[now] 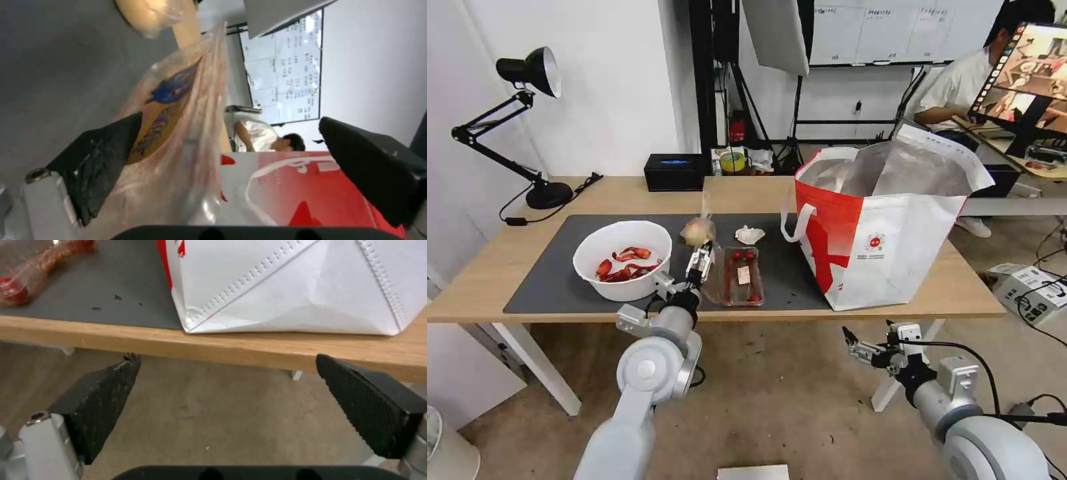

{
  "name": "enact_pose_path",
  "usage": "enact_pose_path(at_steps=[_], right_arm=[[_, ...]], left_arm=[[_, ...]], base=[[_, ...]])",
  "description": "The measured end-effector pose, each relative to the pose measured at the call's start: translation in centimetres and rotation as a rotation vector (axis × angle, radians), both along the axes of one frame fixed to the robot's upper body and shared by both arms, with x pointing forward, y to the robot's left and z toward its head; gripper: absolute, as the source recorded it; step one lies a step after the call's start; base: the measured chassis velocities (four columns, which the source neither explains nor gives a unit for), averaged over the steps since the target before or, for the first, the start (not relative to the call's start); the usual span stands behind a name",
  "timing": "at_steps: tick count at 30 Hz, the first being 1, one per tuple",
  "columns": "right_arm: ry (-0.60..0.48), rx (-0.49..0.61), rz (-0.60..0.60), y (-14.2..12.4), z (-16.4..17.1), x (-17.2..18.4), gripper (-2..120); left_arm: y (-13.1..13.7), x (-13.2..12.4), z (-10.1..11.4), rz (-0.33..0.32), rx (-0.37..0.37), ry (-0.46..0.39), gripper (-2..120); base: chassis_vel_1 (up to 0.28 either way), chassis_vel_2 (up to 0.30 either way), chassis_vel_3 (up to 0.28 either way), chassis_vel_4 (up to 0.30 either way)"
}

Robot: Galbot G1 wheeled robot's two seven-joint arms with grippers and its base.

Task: Pick up the trash from the table and place it into the takeout bag.

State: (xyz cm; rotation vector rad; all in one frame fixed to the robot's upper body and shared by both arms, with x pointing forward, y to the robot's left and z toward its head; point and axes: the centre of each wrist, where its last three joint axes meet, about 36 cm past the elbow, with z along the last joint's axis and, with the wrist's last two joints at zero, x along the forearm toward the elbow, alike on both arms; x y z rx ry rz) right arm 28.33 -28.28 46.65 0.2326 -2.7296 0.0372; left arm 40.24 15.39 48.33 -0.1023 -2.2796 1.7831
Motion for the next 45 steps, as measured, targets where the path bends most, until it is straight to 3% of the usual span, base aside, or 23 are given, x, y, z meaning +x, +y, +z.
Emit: enact_pose_path(at_steps=[7, 17, 25, 28, 29, 32, 33, 34, 35, 36, 38, 39, 40, 43, 45], right_arm=[[-0.009, -0.006, 0.001, -0.1, 0.2, 0.2, 100], [-0.012, -0.004, -0.01, -0.2, 0.5, -0.3, 100], [-0.009, -0.007, -0.018, -0.3, 1.0, -1.2, 100], [-0.014, 0.003, -0.016, -0.1, 1.2, -1.5, 100], [-0.014, 0.003, -0.016, -0.1, 1.2, -1.5, 100], [-0.033, 0.067, 0.01, 0.2, 1.7, -1.4, 100], [-0.033, 0.067, 0.01, 0.2, 1.7, -1.4, 100], [-0.045, 0.099, 0.025, 0.3, 1.8, -1.3, 100], [-0.068, 0.152, 0.049, 0.5, 2.0, -1.1, 100], [-0.068, 0.152, 0.049, 0.5, 2.0, -1.1, 100], [-0.119, 0.251, 0.097, 0.8, 2.3, -0.5, 100], [-0.136, 0.286, 0.113, 0.9, 2.5, -0.3, 100], [-0.136, 0.286, 0.113, 0.9, 2.5, -0.3, 100], [-0.204, 0.373, 0.154, 1.1, 2.4, 0.6, 100], [-0.229, 0.395, 0.169, 1.1, 2.4, 1.0, 100]], left_arm=[[-1.2, 1.6, -0.3, -0.036, 0.014, -0.011, 100], [-4.3, 1.3, -0.8, -0.127, 0.042, -0.018, 100], [-4.8, 1.3, -1.1, -0.201, 0.167, -0.042, 100], [-4.1, 1.1, -1.4, -0.21, 0.306, -0.097, 100], [-4.1, 1.1, -1.4, -0.21, 0.306, -0.097, 100], [-2.3, 1.1, -2.1, -0.219, 0.484, -0.192, 100], [-2.3, 1.1, -2.1, -0.219, 0.484, -0.192, 100], [-1.5, 1.1, -2.3, -0.227, 0.546, -0.232, 100], [-0.2, 1.3, -2.9, -0.239, 0.656, -0.297, 99], [-0.2, 1.3, -2.9, -0.239, 0.656, -0.297, 99], [2.1, 1.5, -3.7, -0.287, 0.819, -0.427, 95], [2.9, 1.6, -4.0, -0.312, 0.865, -0.478, 94], [2.9, 1.6, -4.0, -0.312, 0.865, -0.478, 94], [5.1, 1.9, -5.1, -0.404, 0.985, -0.596, 84], [5.6, 2.1, -5.6, -0.429, 1.026, -0.627, 80]], base=[[0.0, 0.0, 0.0, 0.0], [0.0, 0.0, 0.0, 0.0], [0.0, 0.0, 0.0, 0.0], [0.0, 0.0, 0.0, 0.0], [0.0, 0.0, 0.0, 0.0], [0.0, 0.0, 0.0, 0.0], [0.0, 0.0, 0.0, 0.0], [0.0, 0.0, 0.0, 0.0], [0.0, 0.0, 0.0, 0.0], [0.0, 0.0, 0.0, 0.0], [0.0, 0.0, 0.0, 0.0], [0.0, 0.0, 0.0, 0.0], [0.0, 0.0, 0.0, 0.0], [0.0, 0.0, 0.0, 0.0], [0.0, 0.0, 0.0, 0.0]])
